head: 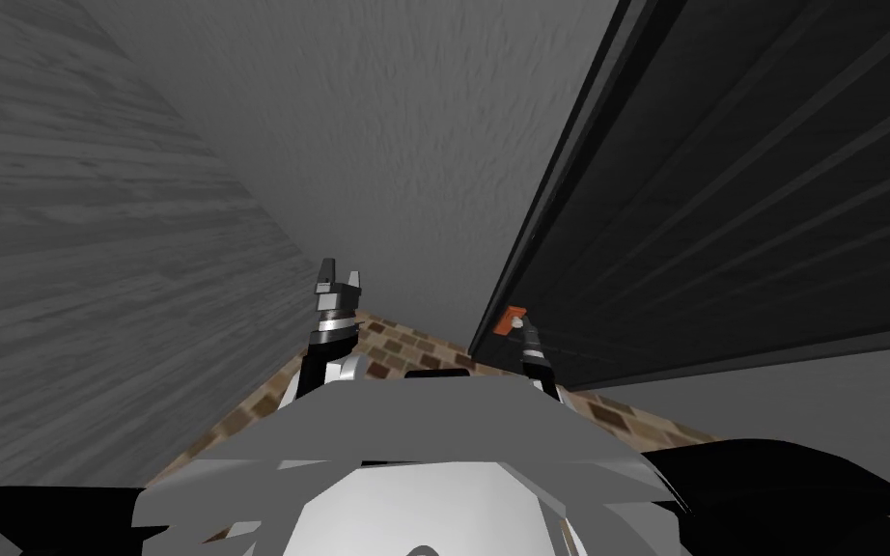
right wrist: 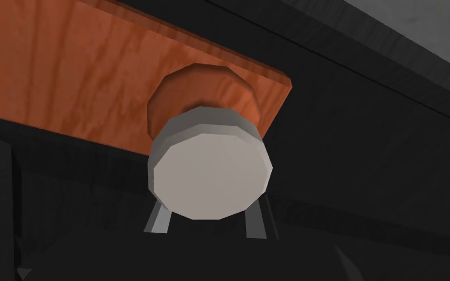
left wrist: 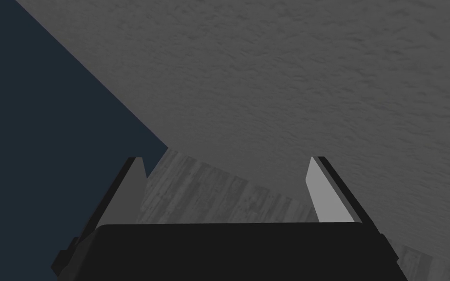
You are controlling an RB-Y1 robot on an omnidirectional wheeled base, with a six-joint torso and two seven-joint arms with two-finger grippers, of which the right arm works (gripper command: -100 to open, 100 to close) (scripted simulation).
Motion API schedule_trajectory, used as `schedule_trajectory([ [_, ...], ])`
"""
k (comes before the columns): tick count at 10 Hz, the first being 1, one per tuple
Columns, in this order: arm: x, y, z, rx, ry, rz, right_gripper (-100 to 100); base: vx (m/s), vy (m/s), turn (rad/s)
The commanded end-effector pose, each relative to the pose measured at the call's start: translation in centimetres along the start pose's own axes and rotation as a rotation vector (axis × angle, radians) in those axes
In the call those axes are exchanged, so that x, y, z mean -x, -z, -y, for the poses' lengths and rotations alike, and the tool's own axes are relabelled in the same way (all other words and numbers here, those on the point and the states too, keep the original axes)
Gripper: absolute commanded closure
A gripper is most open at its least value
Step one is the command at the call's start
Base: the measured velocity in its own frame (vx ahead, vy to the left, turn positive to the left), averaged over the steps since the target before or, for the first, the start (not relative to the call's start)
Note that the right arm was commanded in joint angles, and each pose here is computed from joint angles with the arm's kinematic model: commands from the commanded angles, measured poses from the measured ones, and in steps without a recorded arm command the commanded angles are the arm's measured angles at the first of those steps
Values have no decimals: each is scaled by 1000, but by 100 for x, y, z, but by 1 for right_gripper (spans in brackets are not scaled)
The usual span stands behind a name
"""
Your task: Pull the door open
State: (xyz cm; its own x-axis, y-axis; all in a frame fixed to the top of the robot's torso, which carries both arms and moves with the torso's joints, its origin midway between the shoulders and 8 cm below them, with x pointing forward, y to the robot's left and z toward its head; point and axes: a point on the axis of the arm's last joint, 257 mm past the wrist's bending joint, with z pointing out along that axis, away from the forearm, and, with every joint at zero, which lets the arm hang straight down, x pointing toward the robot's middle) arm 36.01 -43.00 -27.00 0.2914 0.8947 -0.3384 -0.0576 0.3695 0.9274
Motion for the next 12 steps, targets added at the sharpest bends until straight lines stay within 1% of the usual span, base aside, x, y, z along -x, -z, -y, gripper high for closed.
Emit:
schedule_trajectory([
  [1,-57,-111,-100,26,-100,0,100,-90,-17,93],
  [2,-48,-111,-98,26,-113,4,100,-66,-20,43],
  [4,-63,-195,-91,25,-233,12,100,-74,-18,63],
  [5,-53,-194,-88,25,-248,15,100,-63,-21,24],
  [6,-56,-236,-81,24,-315,21,100,-57,-8,77],
  [7,-70,-276,-76,23,-365,23,100,-89,-27,90],
  [8,-60,-276,-73,23,-382,27,100,-67,-17,36],
  [11,-89,-397,-48,18,-561,37,100,-85,-16,79],
  [12,-74,-396,-41,17,-581,43,100,-73,-26,76],
])
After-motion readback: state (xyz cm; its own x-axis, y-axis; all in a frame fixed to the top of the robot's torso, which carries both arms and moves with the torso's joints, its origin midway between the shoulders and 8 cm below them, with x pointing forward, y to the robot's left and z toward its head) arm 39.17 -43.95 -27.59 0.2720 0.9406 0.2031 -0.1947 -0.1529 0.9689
